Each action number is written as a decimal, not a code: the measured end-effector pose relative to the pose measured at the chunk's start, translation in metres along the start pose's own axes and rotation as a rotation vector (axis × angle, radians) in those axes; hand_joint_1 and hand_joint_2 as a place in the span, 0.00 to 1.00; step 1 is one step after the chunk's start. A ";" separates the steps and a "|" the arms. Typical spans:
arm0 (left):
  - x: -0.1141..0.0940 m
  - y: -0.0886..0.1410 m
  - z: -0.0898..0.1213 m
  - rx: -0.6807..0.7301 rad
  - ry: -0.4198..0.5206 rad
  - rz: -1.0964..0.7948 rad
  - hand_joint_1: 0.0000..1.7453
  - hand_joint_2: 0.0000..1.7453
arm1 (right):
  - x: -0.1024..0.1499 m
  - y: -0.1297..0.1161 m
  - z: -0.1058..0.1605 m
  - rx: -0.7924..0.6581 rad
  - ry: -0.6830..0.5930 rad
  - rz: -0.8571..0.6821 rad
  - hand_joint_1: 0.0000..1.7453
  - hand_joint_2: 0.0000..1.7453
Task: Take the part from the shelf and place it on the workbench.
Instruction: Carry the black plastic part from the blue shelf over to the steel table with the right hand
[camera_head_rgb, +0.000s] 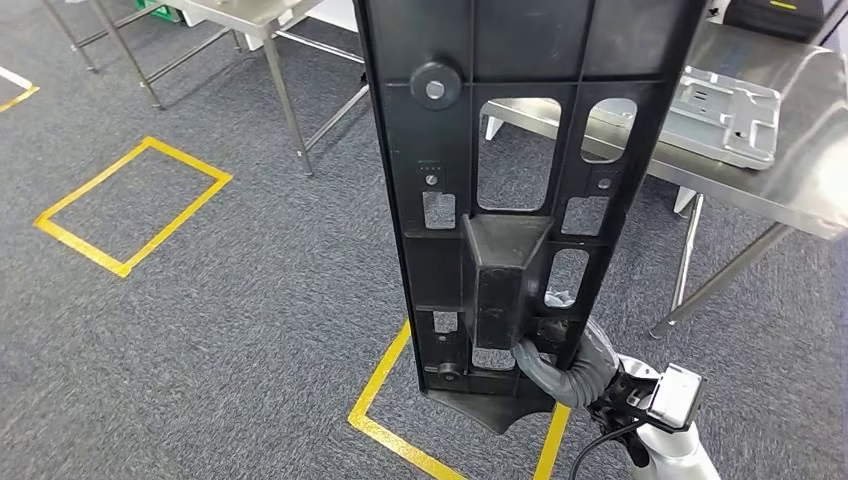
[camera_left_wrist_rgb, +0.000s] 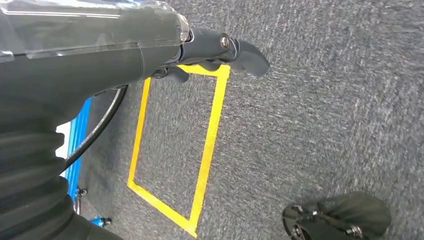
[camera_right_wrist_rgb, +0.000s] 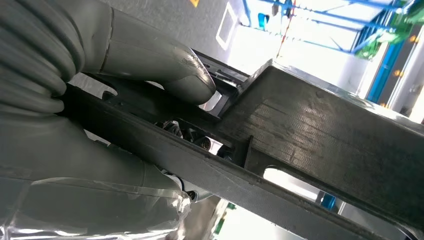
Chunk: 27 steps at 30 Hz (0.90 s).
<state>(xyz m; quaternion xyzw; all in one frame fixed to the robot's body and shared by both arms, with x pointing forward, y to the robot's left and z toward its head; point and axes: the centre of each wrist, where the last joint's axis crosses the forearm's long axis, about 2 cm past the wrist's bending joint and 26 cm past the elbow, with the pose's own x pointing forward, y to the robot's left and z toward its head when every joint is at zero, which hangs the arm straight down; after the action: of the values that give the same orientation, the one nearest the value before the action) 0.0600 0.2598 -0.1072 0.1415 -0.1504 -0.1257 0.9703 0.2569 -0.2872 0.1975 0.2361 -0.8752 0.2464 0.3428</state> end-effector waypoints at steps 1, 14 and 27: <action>0.001 0.000 0.000 0.000 -0.001 -0.001 0.00 1.00 | 0.000 0.000 0.000 0.000 0.000 0.000 1.00 1.00; -0.002 -0.001 0.000 -0.003 0.002 -0.022 0.00 1.00 | 0.001 0.002 0.001 0.004 0.001 0.000 1.00 1.00; -0.001 -0.001 0.001 0.007 -0.027 -0.056 0.00 1.00 | 0.001 0.002 0.000 -0.008 -0.012 0.006 1.00 1.00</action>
<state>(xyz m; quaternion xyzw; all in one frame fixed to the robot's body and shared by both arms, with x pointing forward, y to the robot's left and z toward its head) 0.0590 0.2590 -0.1072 0.1476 -0.1597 -0.1540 0.9638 0.2552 -0.2860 0.1979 0.2338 -0.8790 0.2422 0.3376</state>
